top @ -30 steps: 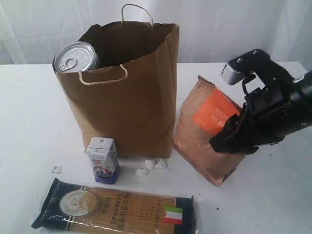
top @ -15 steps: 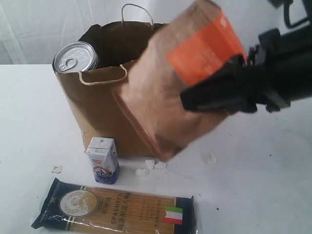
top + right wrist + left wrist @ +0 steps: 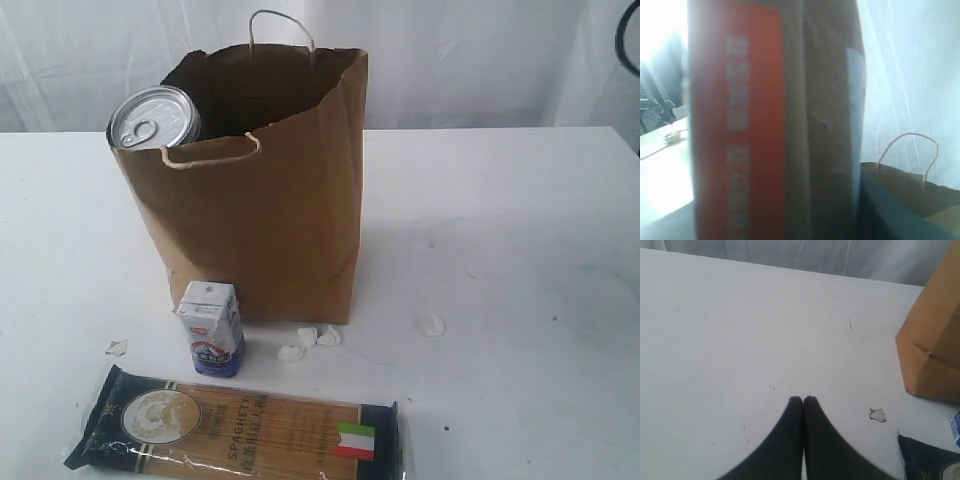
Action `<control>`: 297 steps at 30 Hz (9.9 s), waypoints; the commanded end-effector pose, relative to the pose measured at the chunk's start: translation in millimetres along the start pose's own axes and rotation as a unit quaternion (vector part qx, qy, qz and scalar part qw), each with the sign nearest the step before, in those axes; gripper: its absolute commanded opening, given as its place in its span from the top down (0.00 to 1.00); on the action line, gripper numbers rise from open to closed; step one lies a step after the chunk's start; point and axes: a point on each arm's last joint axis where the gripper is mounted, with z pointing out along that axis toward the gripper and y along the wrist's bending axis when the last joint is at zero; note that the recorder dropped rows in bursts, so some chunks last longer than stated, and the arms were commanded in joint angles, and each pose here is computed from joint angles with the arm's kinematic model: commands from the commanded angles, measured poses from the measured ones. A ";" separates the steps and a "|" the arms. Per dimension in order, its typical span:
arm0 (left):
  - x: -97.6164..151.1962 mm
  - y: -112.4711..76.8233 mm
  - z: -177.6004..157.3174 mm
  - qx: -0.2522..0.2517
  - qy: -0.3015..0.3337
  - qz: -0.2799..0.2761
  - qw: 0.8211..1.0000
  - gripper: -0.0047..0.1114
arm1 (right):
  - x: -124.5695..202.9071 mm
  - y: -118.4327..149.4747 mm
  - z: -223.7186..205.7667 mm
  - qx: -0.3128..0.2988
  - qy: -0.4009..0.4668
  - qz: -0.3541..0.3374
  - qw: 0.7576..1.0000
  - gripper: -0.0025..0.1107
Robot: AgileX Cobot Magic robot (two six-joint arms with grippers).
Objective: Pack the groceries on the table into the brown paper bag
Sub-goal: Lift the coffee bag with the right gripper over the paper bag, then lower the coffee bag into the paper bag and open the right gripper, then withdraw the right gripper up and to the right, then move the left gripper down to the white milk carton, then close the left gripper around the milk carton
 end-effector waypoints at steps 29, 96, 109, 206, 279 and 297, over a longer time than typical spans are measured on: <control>-3.0 -2.7 -0.3 0.026 -0.020 0.004 0.999 0.96 | 61.2 -90.5 124.9 0.074 0.119 -0.133 0.981 0.98; -22.0 -1.3 -3.0 0.020 -0.125 -0.015 0.992 0.96 | -9.5 -27.5 57.1 0.087 0.129 -0.304 0.940 0.43; -42.1 0.7 -10.7 -0.021 -0.241 0.113 0.964 0.96 | 42.5 -44.0 -55.8 0.373 0.198 -0.185 0.887 0.98; -12.6 -141.3 80.9 0.181 0.169 0.112 0.962 0.55 | 159.9 -10.1 -172.7 0.389 0.162 -0.179 0.889 0.98; 36.8 -187.8 145.7 0.121 0.106 0.131 0.978 0.06 | 159.7 -9.9 -172.5 0.392 0.150 -0.155 0.894 0.98; 37.2 -183.9 146.3 0.098 0.113 0.112 0.982 0.40 | 159.7 -9.9 -172.5 0.392 0.150 -0.154 0.894 0.98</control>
